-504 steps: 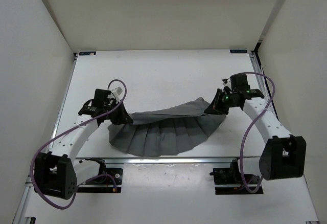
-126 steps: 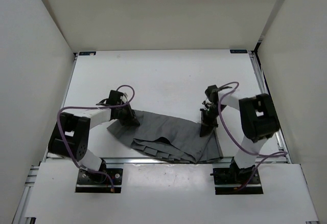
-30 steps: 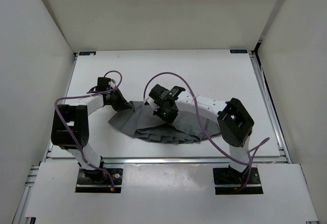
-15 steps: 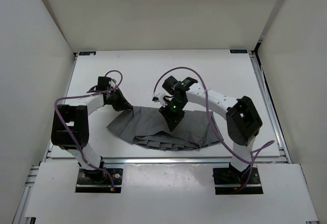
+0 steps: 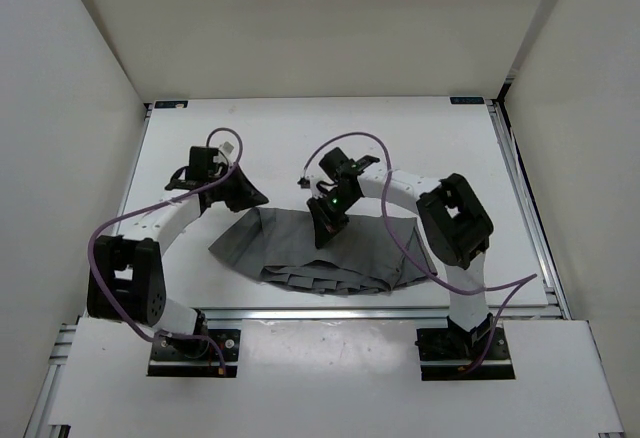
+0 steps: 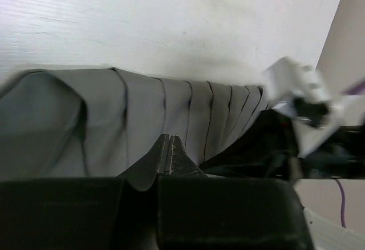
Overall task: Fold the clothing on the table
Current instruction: Fold the skirt
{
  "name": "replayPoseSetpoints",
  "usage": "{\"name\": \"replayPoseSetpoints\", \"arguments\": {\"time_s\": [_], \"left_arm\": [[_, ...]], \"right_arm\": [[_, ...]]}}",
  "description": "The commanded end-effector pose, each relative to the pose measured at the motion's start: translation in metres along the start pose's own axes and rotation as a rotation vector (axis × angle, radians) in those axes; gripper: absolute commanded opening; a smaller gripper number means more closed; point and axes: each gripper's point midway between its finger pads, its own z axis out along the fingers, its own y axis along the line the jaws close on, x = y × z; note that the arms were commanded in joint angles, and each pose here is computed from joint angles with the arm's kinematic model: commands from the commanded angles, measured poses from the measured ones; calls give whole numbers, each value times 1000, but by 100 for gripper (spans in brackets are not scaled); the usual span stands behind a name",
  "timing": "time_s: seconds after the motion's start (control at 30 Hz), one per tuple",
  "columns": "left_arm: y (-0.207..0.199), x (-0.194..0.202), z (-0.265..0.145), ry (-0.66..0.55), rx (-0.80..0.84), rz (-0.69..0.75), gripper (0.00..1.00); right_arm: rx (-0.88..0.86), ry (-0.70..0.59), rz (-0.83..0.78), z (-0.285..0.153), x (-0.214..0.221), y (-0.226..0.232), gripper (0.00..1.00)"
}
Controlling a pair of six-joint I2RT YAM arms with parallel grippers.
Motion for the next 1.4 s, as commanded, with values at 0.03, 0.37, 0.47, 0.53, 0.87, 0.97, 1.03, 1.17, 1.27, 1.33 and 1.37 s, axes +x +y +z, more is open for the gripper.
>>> {"name": "replayPoseSetpoints", "arguments": {"time_s": [0.03, 0.37, 0.47, 0.53, 0.87, 0.97, 1.03, 1.17, 1.27, 1.33, 1.37], "left_arm": [[-1, -11, -23, -61, 34, -16, 0], [-32, 4, -32, -23, 156, 6, 0], [-23, 18, -26, -5, 123, 18, 0], [-6, 26, -23, -11, 74, 29, 0], [53, 17, -35, -73, -161, 64, 0], [57, 11, -37, -69, -134, 23, 0], [58, 6, -38, -71, -142, 24, 0], [61, 4, -36, -57, -154, 17, 0], [63, 4, -34, -50, -157, 12, 0], [66, 6, -34, -37, -164, 2, 0], [64, 5, -35, -41, -157, 5, 0]], "right_arm": [[-80, 79, 118, 32, 35, 1, 0], [6, 51, 163, 9, 38, -5, 0], [45, -67, 155, -37, 12, 7, 22], [87, -113, 216, -64, 10, -2, 41], [327, -251, 723, -133, 127, -102, 74], [316, -339, 791, -140, 144, -118, 78], [322, -374, 826, -142, 151, -126, 79], [306, -380, 836, -133, 156, -134, 80], [297, -398, 835, -129, 149, -142, 80], [331, -393, 829, -134, 145, -148, 79], [345, -413, 814, -142, 139, -148, 79]]}}
